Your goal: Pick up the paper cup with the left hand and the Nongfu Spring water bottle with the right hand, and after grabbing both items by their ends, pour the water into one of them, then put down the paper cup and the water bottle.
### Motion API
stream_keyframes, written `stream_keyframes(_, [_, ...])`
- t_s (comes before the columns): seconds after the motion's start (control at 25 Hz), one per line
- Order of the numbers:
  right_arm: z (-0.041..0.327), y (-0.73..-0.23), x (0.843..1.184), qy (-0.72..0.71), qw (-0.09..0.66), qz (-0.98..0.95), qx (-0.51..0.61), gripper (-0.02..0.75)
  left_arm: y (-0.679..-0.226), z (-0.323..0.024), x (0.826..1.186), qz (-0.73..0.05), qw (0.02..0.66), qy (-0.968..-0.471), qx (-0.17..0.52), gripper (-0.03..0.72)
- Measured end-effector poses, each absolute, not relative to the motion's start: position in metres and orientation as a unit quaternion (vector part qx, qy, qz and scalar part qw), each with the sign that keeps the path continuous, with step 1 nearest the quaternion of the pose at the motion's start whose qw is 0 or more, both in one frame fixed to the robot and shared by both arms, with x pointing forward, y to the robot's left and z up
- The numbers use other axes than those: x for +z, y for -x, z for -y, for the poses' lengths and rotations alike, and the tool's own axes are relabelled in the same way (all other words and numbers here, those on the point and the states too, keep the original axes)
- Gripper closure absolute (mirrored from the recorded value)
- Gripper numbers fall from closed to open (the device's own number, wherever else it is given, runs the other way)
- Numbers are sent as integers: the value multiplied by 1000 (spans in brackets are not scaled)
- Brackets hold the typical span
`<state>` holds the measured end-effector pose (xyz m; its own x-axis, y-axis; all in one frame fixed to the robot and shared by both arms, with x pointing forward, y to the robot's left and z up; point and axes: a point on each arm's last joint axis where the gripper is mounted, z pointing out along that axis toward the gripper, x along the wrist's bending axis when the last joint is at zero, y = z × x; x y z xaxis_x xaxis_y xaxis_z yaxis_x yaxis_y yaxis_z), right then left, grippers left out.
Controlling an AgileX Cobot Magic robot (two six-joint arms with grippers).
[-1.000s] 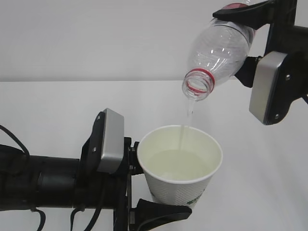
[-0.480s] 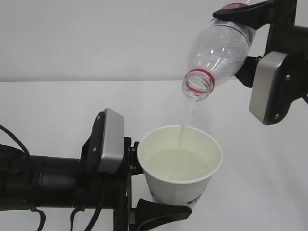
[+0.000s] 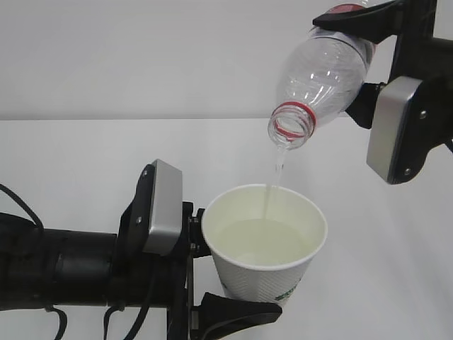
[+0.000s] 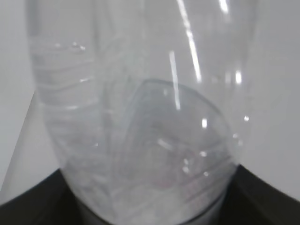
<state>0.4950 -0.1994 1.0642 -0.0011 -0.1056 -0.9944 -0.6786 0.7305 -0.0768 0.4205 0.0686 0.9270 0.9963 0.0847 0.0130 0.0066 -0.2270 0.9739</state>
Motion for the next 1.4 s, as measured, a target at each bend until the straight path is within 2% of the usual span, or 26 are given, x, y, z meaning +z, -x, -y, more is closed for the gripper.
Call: stream_keyframes(1.4, [199, -495, 1065, 207, 612, -701, 303, 225, -421, -69, 927, -31, 621, -783, 32, 134])
